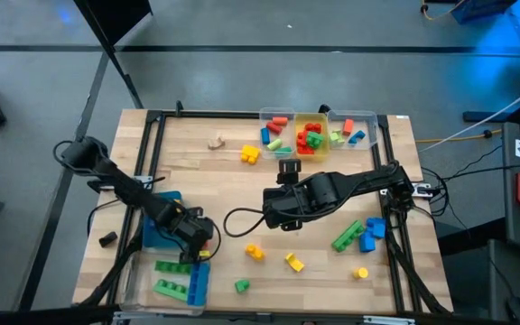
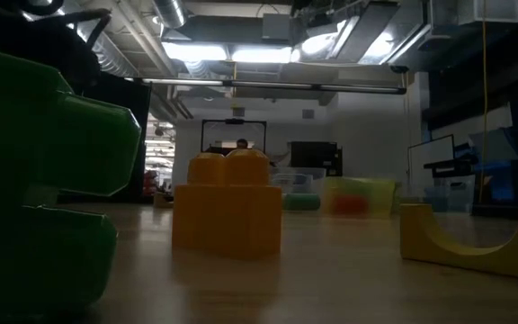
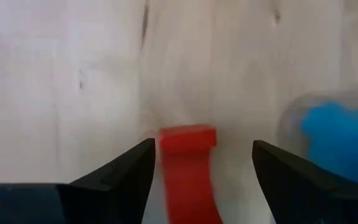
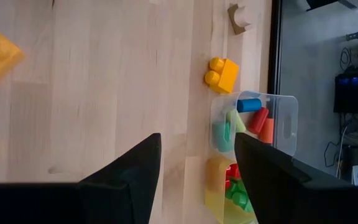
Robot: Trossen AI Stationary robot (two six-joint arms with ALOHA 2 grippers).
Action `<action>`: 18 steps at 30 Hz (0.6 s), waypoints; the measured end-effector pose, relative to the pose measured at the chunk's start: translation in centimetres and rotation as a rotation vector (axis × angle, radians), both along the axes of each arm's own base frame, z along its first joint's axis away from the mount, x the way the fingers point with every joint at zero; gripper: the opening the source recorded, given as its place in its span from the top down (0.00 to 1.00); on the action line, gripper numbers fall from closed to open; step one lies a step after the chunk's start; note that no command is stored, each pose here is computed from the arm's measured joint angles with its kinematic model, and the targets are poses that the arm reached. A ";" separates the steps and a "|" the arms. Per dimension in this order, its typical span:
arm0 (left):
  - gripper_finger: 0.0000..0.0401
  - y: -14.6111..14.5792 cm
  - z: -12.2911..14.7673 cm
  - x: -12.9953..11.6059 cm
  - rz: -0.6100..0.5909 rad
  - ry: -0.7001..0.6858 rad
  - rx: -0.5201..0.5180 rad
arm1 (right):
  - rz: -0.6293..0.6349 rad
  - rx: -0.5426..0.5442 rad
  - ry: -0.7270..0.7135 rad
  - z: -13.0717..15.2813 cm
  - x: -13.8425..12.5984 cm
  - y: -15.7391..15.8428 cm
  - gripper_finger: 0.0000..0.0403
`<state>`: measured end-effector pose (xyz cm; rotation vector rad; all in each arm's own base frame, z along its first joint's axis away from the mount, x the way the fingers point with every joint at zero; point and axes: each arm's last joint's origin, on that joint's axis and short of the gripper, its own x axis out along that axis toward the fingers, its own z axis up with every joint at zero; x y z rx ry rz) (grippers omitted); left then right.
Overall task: Sort blocks by size
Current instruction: Put the red arch block into the top right transparent bin
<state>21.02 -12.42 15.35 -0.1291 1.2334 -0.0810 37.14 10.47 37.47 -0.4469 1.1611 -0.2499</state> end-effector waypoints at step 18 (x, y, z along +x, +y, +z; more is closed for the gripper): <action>0.37 1.1 -0.2 0.4 -0.018 -0.003 0.056 | 0.000 0.000 0.000 0.0 0.0 0.0 0.49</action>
